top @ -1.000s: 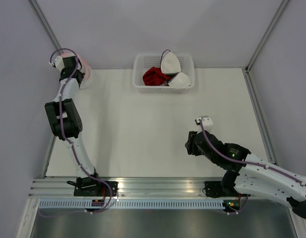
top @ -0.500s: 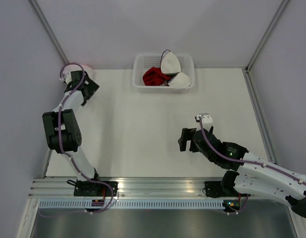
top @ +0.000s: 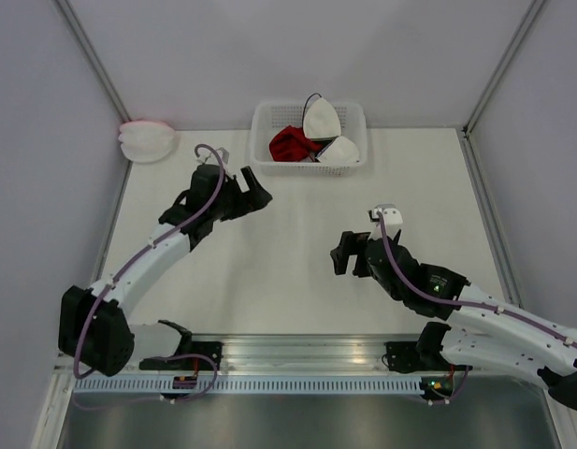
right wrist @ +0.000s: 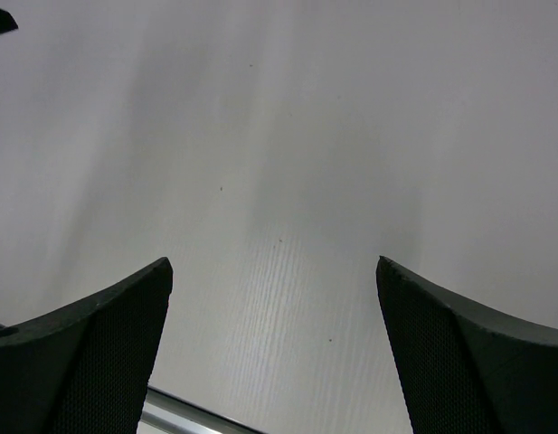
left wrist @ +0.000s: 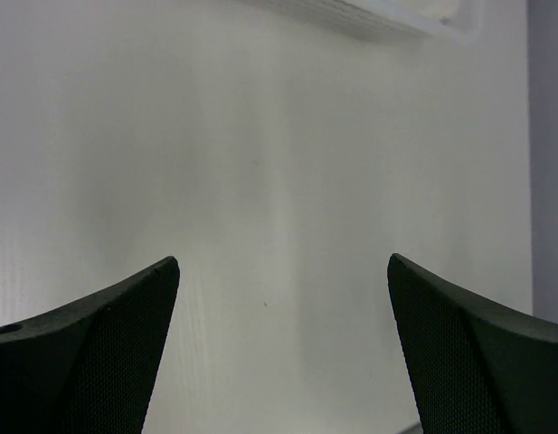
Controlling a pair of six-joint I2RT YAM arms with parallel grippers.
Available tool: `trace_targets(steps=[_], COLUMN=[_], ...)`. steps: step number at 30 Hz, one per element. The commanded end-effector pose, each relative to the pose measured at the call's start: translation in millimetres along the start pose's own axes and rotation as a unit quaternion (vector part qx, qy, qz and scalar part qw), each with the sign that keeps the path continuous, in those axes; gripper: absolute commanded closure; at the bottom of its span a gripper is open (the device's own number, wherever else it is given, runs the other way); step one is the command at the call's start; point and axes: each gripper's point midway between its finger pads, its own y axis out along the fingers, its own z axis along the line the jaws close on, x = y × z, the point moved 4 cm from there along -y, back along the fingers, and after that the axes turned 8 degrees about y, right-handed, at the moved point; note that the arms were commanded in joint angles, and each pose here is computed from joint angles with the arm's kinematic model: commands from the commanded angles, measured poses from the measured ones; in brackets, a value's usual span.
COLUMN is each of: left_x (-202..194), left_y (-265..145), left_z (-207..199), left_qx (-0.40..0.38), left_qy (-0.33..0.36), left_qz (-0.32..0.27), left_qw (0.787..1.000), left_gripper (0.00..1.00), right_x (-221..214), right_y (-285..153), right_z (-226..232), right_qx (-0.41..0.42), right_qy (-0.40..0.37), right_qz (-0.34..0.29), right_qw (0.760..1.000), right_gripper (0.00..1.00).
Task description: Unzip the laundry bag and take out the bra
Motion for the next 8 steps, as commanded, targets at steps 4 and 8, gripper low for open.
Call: trace_targets(steps=[4, 8], left_x=[-78, -115], left_y=[-72, -95], left_z=[-81, -92], left_qx=[-0.21, -0.252], left_qy=[0.11, 0.127], left_qz=[0.026, 0.048], left_qw=[0.971, 0.958], left_gripper=[0.0, 0.0], right_x=[29, 37], right_y=[-6, -5], right_z=[32, 39], right_qx=[0.078, 0.093], right_qy=[0.007, 0.002], right_qz=[-0.043, -0.06], right_qw=[0.996, 0.994], right_gripper=[0.02, 0.02])
